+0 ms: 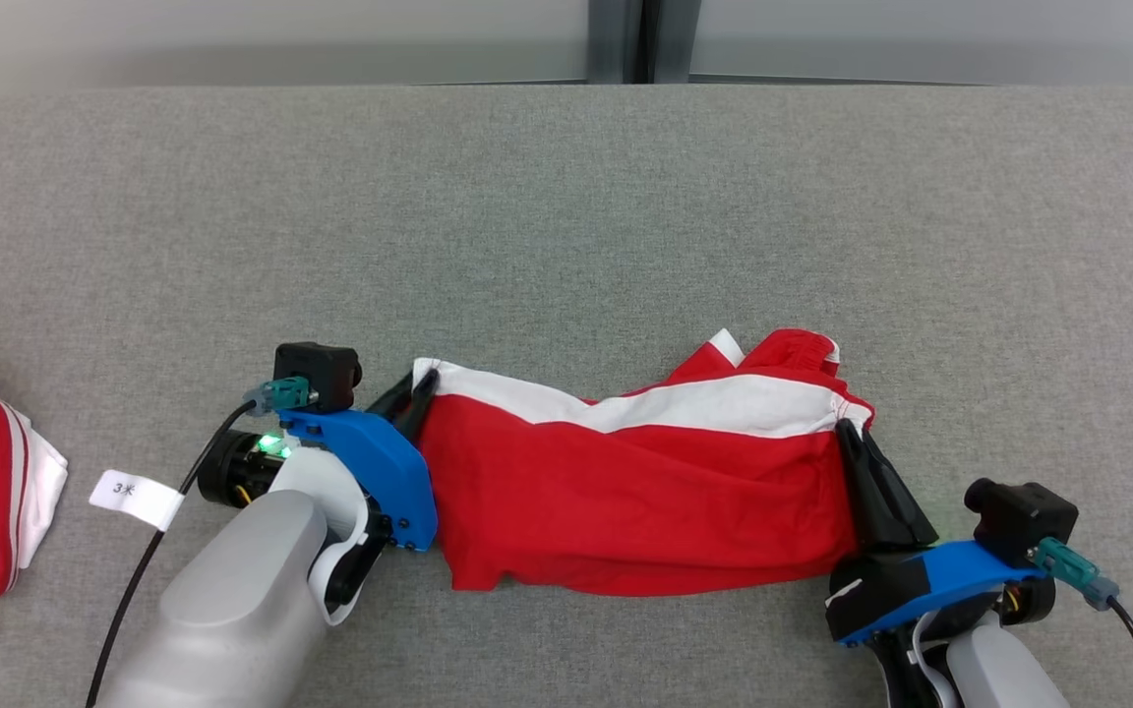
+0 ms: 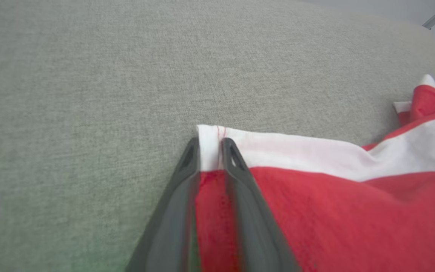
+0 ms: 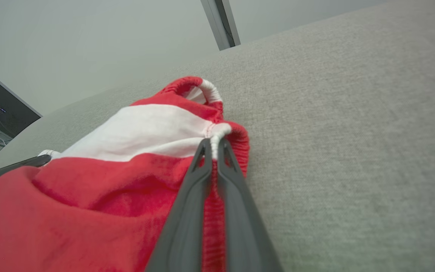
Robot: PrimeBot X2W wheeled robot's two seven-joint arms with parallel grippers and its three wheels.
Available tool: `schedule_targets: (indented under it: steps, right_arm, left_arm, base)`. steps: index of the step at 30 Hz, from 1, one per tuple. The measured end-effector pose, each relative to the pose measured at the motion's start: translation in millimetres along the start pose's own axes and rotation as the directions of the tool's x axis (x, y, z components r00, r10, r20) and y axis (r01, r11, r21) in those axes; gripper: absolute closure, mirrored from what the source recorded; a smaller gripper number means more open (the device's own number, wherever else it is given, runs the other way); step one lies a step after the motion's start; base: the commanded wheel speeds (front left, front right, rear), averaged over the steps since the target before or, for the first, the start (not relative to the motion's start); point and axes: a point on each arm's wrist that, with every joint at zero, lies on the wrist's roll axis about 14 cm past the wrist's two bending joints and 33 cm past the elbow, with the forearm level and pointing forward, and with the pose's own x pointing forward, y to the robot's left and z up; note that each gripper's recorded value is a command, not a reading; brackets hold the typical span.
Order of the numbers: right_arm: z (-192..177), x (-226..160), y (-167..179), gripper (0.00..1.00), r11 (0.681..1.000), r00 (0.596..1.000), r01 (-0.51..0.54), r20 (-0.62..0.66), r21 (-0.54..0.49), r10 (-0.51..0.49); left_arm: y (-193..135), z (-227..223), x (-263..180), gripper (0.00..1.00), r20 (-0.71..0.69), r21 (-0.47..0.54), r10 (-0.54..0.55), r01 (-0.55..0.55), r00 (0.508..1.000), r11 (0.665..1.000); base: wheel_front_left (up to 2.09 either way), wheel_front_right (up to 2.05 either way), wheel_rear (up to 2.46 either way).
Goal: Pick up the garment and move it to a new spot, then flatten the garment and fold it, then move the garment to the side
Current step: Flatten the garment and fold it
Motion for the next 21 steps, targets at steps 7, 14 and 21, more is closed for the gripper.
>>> schedule_targets:
  steps: [7, 14, 21]
  right_arm:
    - [10, 2, 7, 1.00, 1.000, 0.999, -0.018, 0.028, 0.001, 0.018]
    - [96, 12, 42, 1.00, 0.993, 0.957, -0.112, 0.267, -0.026, 0.115]
    - [203, -10, 93, 1.00, 0.963, 0.813, -0.233, 0.516, -0.137, 0.270]
  left_arm:
    - [1, 24, -6, 1.00, 0.120, 0.052, -0.006, 0.000, 0.993, 0.999]
    - [-5, 106, -41, 1.00, 0.374, 0.151, -0.040, -0.018, 0.927, 0.988]
    - [-26, 224, -127, 1.00, 0.681, 0.270, -0.123, -0.092, 0.722, 0.958]
  base:
    - [0.00, 0.00, 0.00]
    - [0.00, 0.00, 0.00]
    - [0.00, 0.00, 0.00]
